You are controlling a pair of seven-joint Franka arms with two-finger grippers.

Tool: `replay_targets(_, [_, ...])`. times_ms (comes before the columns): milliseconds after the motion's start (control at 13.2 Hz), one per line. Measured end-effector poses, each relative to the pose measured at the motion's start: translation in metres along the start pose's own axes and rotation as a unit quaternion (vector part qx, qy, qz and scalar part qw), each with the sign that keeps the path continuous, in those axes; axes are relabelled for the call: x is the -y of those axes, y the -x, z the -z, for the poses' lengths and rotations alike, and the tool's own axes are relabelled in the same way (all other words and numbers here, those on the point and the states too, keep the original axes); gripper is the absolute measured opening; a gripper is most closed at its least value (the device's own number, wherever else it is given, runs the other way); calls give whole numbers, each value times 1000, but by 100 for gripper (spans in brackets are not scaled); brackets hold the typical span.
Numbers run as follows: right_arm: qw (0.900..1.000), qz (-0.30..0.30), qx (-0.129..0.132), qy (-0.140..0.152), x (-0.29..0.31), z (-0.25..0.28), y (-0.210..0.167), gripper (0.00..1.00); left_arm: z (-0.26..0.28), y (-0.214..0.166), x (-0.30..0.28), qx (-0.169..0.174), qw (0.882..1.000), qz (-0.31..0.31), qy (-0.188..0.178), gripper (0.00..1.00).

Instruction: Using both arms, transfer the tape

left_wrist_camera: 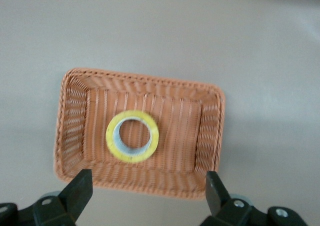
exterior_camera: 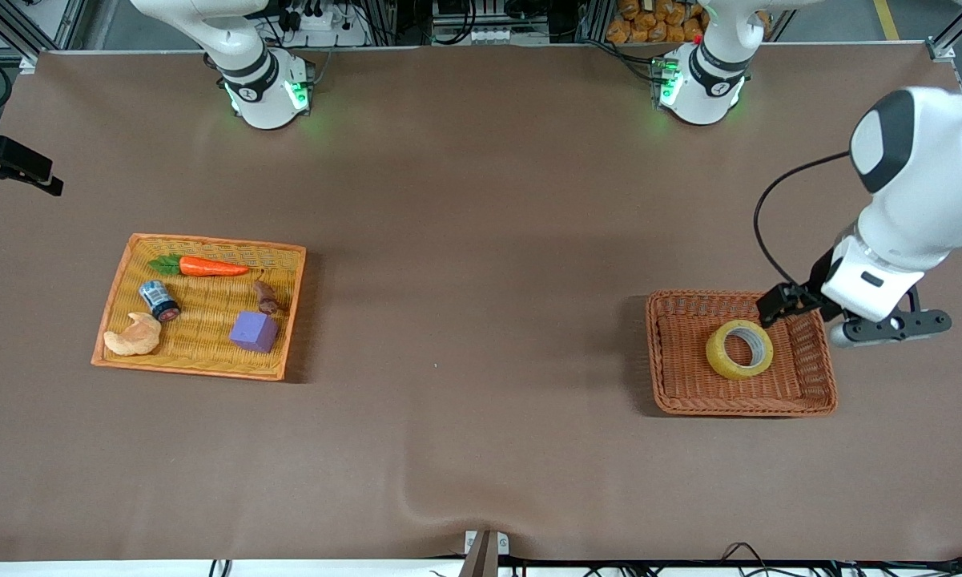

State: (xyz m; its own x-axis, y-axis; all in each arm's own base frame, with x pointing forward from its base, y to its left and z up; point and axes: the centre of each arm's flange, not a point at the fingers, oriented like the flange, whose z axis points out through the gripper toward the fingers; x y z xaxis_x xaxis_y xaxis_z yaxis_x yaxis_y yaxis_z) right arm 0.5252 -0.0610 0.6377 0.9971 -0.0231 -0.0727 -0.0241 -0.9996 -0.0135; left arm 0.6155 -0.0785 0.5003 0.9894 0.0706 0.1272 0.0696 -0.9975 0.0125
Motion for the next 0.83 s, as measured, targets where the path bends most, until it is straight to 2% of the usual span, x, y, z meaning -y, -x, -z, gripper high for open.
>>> replay_targets(455, [1000,0,0,0,0,0,0,100,52,22,-1,1,999,-38,-7,100])
replay_targets(834, [1000,1,2,0,1,-1,-1,100,76,46,-9,33,997,-69,-15,100])
